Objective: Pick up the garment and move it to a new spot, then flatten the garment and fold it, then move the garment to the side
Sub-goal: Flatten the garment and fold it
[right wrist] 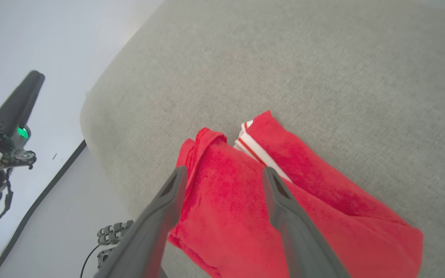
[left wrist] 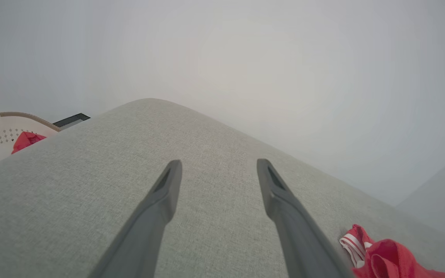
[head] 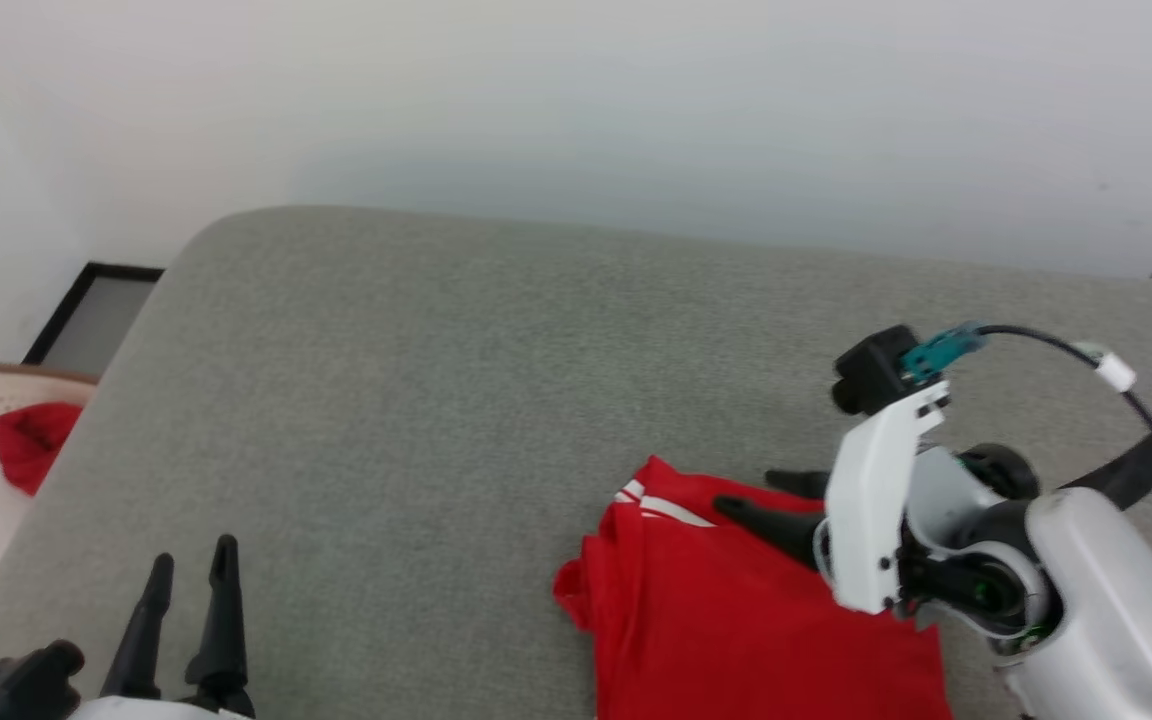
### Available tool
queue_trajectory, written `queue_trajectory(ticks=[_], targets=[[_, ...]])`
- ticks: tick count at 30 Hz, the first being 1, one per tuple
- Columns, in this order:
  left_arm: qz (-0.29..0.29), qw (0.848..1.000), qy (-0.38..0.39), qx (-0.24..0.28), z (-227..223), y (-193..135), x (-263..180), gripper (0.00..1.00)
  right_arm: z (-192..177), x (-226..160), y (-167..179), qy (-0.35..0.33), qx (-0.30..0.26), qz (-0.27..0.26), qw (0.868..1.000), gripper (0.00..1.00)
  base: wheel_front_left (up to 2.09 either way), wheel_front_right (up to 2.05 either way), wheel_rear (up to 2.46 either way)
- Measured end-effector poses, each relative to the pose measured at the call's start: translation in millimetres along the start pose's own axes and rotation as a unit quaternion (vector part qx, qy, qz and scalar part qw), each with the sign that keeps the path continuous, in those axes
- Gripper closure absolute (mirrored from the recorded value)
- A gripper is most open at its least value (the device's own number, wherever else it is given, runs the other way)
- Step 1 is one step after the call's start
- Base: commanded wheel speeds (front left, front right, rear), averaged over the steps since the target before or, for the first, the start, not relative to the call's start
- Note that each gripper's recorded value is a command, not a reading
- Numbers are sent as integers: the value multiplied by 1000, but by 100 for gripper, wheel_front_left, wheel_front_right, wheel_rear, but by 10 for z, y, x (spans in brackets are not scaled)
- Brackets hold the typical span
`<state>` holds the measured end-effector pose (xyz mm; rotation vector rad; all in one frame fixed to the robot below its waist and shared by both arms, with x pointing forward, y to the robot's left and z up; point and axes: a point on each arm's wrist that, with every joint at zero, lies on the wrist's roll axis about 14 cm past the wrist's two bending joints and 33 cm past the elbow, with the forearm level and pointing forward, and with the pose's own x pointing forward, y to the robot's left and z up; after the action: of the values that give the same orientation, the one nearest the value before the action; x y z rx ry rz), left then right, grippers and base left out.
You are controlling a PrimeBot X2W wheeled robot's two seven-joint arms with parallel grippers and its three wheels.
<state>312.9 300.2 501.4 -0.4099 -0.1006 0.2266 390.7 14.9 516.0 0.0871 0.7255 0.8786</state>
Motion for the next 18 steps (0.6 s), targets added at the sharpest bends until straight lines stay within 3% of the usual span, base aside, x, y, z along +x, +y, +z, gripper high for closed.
queue_trajectory(ticks=[9, 18], targets=[[-37, 999, 5, 16, -23, -202, 116, 0, 258, -589, -474, -129, 2, -83, 988, 0, 0, 0, 0], [-81, 996, 8, 29, -32, -457, 232, 0, 253, -1354, -971, -268, -21, -196, 943, 0, 0, 0, 0]])
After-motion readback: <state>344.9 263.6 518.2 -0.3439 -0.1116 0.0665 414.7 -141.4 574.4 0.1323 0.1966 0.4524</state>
